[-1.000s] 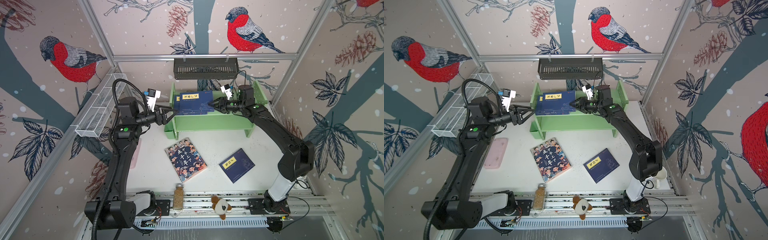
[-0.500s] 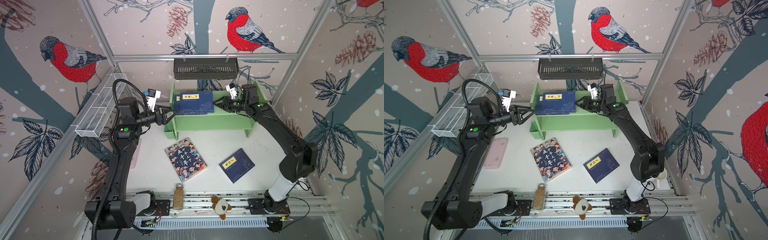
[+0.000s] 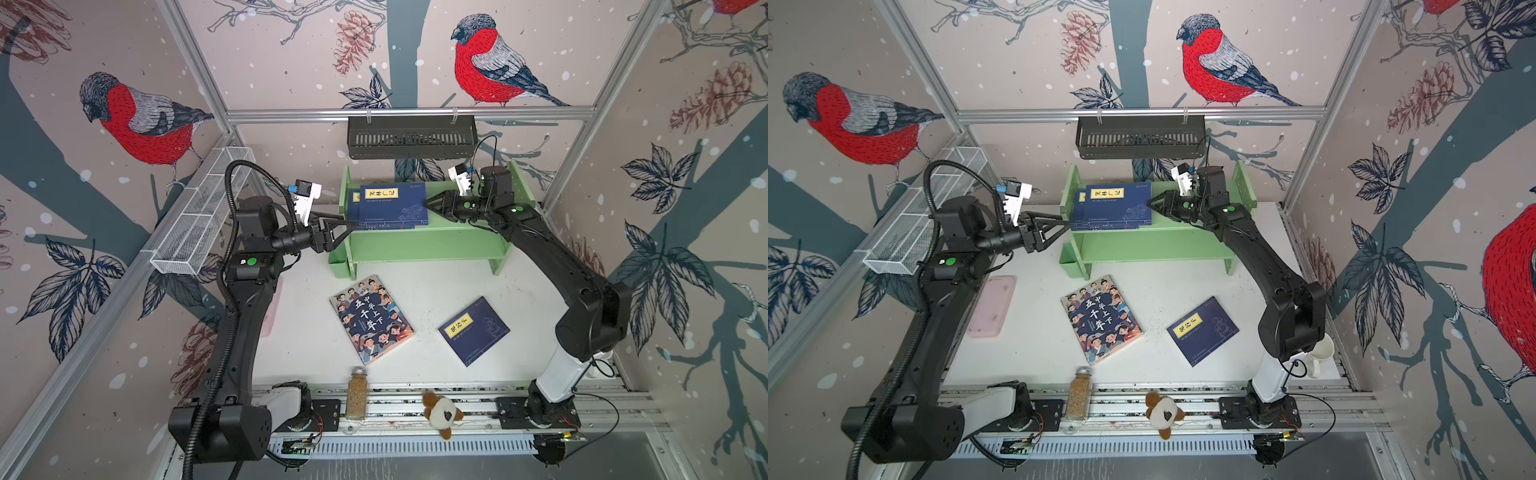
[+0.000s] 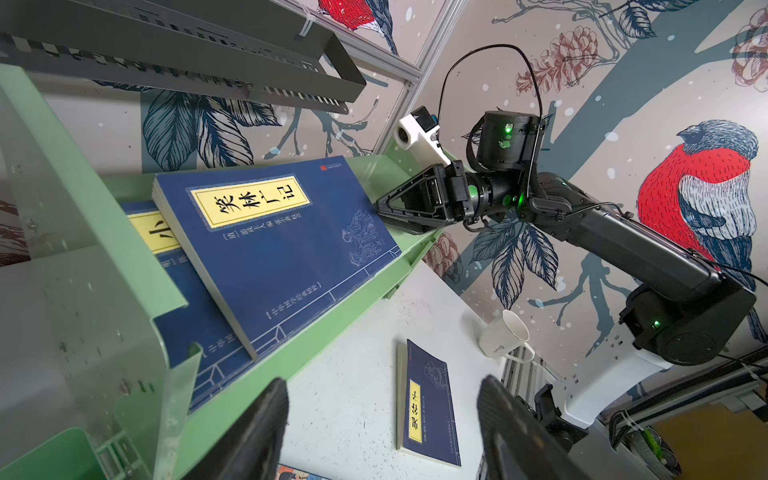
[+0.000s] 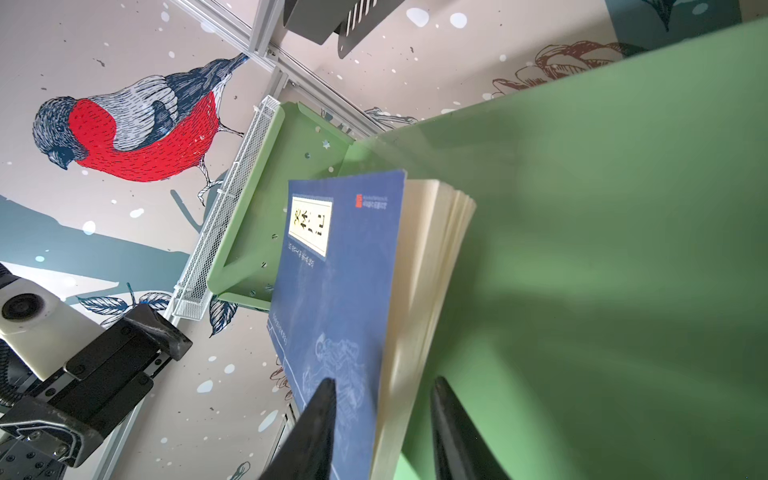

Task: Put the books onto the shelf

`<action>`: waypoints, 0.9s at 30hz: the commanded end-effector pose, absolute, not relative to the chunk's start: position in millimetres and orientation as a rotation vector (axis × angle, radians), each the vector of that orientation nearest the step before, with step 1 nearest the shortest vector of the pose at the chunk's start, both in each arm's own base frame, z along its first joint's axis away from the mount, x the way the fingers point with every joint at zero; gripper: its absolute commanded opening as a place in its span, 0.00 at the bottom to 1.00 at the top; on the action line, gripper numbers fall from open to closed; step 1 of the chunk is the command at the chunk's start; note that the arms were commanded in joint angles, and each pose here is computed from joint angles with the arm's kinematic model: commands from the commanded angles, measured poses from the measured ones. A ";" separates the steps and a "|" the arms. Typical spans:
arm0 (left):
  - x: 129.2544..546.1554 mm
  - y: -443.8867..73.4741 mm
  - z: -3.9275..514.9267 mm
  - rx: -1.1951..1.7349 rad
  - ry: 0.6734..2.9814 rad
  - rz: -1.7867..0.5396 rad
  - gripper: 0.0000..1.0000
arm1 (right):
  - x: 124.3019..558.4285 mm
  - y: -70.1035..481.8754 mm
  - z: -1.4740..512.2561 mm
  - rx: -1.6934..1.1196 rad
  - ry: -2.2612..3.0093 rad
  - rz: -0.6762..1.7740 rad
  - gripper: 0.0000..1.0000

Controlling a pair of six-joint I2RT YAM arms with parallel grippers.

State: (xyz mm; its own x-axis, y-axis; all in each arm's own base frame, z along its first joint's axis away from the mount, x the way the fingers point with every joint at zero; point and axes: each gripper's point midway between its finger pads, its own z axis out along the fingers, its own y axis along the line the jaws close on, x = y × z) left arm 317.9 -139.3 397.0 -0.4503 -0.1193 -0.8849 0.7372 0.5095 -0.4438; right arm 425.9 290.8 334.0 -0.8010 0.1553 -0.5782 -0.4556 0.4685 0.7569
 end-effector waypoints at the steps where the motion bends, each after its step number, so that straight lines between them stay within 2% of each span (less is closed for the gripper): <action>1: 313.8 -140.7 404.4 0.549 1.735 -1.096 0.72 | 427.4 294.5 341.1 -0.268 2.095 1.357 0.37; 5: 312.5 -140.8 405.0 0.552 1.732 -1.093 0.72 | 428.9 296.9 338.1 -0.272 2.105 1.364 0.34; 10: 311.3 -140.6 404.3 0.554 1.732 -1.090 0.72 | 429.6 301.1 337.0 -0.285 2.111 1.365 0.22; 17: 310.7 -141.2 405.2 0.559 1.729 -1.090 0.72 | 429.8 306.6 335.7 -0.297 2.118 1.373 0.12; 27: 319.2 -135.3 404.1 0.517 1.741 -1.033 0.72 | 431.1 310.7 336.5 -0.245 2.132 1.370 0.14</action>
